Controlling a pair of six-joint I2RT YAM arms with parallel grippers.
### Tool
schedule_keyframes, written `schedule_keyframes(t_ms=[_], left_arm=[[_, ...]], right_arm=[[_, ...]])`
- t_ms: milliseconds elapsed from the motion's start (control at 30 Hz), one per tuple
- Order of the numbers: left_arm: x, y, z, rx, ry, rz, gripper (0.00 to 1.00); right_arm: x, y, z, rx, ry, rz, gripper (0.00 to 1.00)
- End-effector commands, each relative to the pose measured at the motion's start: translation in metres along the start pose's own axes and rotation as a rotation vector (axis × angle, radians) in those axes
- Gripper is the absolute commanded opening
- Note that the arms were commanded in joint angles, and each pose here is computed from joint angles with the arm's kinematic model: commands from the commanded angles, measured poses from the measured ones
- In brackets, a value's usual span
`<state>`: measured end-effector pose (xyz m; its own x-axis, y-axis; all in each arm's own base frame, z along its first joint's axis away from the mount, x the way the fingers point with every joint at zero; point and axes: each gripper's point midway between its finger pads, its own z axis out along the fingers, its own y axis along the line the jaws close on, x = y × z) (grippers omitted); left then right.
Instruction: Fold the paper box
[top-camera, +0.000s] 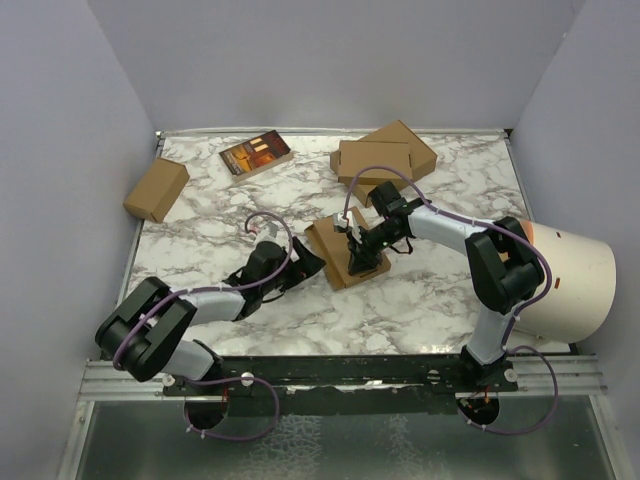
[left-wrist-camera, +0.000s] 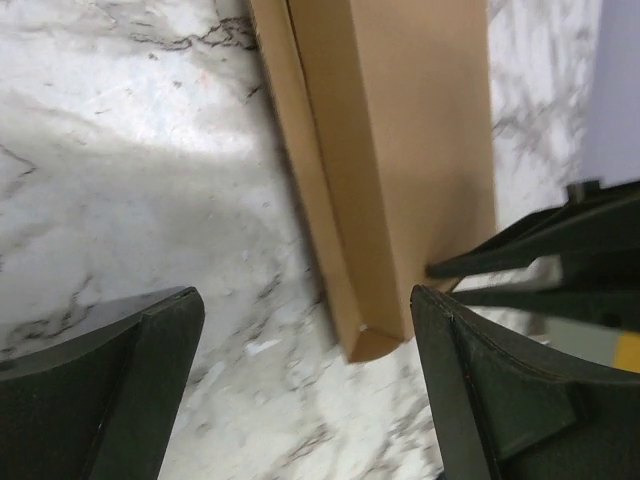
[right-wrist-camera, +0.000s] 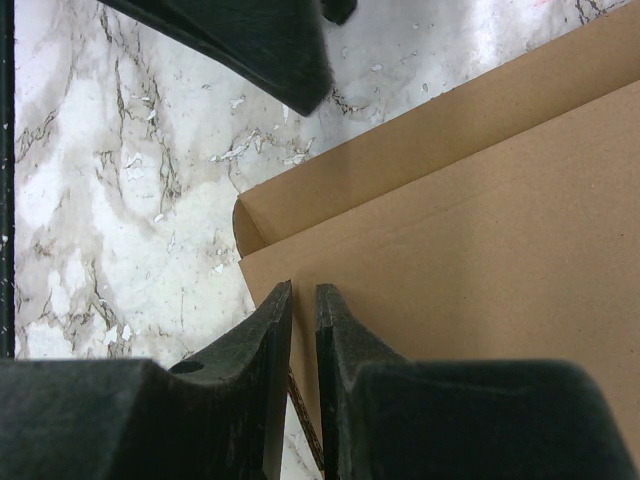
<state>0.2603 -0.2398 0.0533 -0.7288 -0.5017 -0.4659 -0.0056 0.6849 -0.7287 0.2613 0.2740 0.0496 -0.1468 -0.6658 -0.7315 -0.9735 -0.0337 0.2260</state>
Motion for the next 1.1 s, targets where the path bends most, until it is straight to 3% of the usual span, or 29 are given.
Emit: schedule_keyframes(t_ms=[0, 233, 633, 1067], left_arm=[[0.000, -0.005, 0.015, -0.054, -0.005, -0.196, 0.89], [0.012, -0.015, 0.027, -0.070, 0.016, -0.246, 0.87], [0.037, -0.013, 0.039, -0.172, 0.087, -0.274, 0.68], [0.044, -0.015, 0.044, -0.177, 0.111, -0.256, 0.47]], right_arm=[[0.032, 0.006, 0.010, -0.020, 0.105, 0.068, 0.17], [0.032, 0.006, 0.010, -0.021, 0.105, 0.067, 0.17], [0.032, 0.007, 0.010, -0.023, 0.103, 0.066, 0.17], [0.031, 0.007, 0.010, -0.024, 0.100, 0.065, 0.17]])
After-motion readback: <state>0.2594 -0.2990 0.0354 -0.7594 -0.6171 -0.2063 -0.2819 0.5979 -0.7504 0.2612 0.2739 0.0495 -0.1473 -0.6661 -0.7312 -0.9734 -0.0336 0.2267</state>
